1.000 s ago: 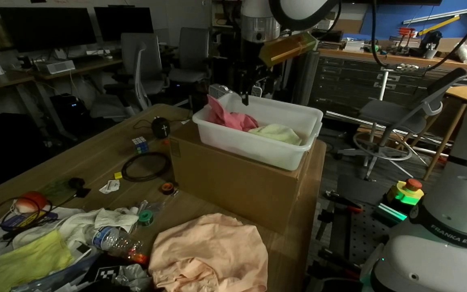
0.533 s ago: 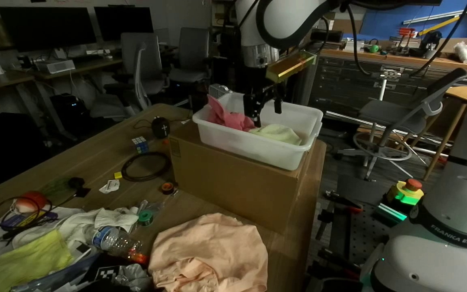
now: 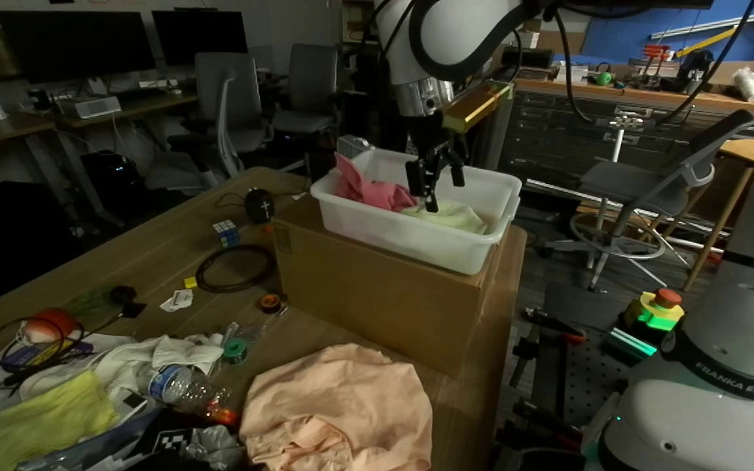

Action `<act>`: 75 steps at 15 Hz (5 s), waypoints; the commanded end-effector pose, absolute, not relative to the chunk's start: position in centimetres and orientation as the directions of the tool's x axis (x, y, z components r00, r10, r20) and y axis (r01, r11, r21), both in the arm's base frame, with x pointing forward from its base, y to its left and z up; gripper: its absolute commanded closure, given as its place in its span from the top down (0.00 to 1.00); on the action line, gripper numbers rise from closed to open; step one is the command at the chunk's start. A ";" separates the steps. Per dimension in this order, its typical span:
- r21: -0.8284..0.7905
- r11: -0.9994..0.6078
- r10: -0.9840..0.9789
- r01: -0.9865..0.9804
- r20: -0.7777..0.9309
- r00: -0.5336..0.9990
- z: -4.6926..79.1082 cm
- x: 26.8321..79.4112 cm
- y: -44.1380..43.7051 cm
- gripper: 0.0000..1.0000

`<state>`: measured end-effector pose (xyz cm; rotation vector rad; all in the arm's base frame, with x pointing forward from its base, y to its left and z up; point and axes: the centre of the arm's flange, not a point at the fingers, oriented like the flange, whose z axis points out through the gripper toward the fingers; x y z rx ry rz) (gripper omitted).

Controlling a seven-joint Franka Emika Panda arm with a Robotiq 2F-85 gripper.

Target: Put the clothes in the plastic box and put them on the table

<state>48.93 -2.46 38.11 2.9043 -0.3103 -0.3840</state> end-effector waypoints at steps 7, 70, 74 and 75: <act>0.178 -0.980 -0.123 -0.085 -0.210 0.970 35.2 51.0 -2.9 1.00; 0.302 -0.943 0.234 0.140 0.305 0.923 48.1 45.6 22.8 0.72; 0.315 -0.947 0.153 0.052 0.303 0.941 48.7 46.4 18.2 0.99; 0.311 -0.950 0.134 0.035 0.305 0.943 48.9 46.8 17.1 1.00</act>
